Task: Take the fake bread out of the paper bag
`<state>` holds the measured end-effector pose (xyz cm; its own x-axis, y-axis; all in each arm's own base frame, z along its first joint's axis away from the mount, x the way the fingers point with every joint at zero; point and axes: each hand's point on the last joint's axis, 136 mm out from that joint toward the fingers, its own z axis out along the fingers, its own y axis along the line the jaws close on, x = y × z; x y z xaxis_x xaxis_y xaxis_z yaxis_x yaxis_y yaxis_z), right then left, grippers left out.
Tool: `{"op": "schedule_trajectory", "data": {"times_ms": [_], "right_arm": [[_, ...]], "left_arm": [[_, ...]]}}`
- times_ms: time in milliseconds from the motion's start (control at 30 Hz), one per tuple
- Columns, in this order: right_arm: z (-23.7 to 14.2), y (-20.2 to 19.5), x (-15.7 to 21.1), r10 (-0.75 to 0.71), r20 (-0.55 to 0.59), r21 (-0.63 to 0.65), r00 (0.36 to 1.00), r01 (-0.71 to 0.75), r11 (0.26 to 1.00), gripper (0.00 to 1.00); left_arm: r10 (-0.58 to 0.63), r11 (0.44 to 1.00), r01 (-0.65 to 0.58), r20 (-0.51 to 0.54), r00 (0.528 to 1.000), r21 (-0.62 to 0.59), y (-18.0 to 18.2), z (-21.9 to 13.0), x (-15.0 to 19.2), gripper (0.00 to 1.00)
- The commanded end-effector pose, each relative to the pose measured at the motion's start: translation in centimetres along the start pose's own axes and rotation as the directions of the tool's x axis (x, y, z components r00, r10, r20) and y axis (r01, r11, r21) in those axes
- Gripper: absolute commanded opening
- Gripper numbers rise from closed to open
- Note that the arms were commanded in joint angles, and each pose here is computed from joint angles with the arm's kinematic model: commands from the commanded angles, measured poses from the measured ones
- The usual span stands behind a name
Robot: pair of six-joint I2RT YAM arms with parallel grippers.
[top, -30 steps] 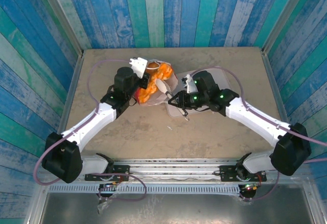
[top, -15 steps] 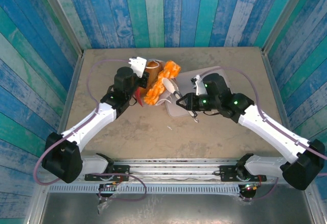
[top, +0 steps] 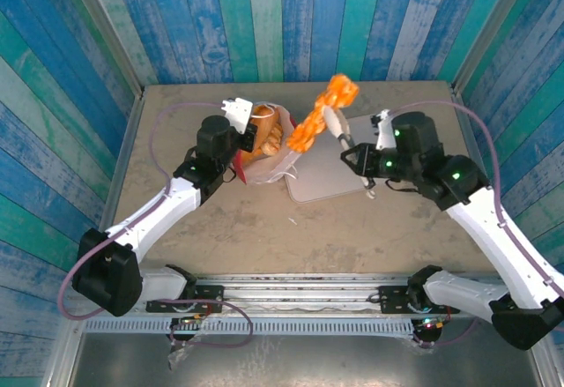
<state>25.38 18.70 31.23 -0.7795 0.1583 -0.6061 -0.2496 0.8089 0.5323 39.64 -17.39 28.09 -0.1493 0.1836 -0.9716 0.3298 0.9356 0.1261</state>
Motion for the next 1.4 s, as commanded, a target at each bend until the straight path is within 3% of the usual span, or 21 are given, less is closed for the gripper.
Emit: {"op": "schedule_trajectory", "data": {"times_ms": [0, 233, 667, 1367], "right_arm": [[-2.6, -1.9, -0.9, -0.048, 0.01, 0.098, 0.999, 0.047, 0.994, 0.07], [-2.2, -5.8, -0.6, -0.056, -0.111, 0.226, 0.992, 0.08, 0.971, 0.08], [5.4, -8.3, 3.2, -0.03, -0.414, 0.184, 0.91, 0.116, 0.976, 0.11], [14.7, -8.5, 5.4, -0.097, -0.636, 0.162, 0.766, 0.255, 0.953, 0.18]], "left_arm": [[-0.015, 1.0, 0.016, 0.046, 0.999, -0.018, 0.3, -0.3, -1.3, 0.0], [-0.018, 1.0, 0.019, 0.049, 0.999, -0.024, 0.4, -0.4, -1.3, 0.0], [-0.028, 1.0, 0.028, 0.052, 0.998, -0.013, 0.3, -0.5, -1.7, 0.0], [-0.024, 0.999, 0.026, 0.075, 0.997, -0.028, 0.8, -1.6, -2.3, 0.0]]}}
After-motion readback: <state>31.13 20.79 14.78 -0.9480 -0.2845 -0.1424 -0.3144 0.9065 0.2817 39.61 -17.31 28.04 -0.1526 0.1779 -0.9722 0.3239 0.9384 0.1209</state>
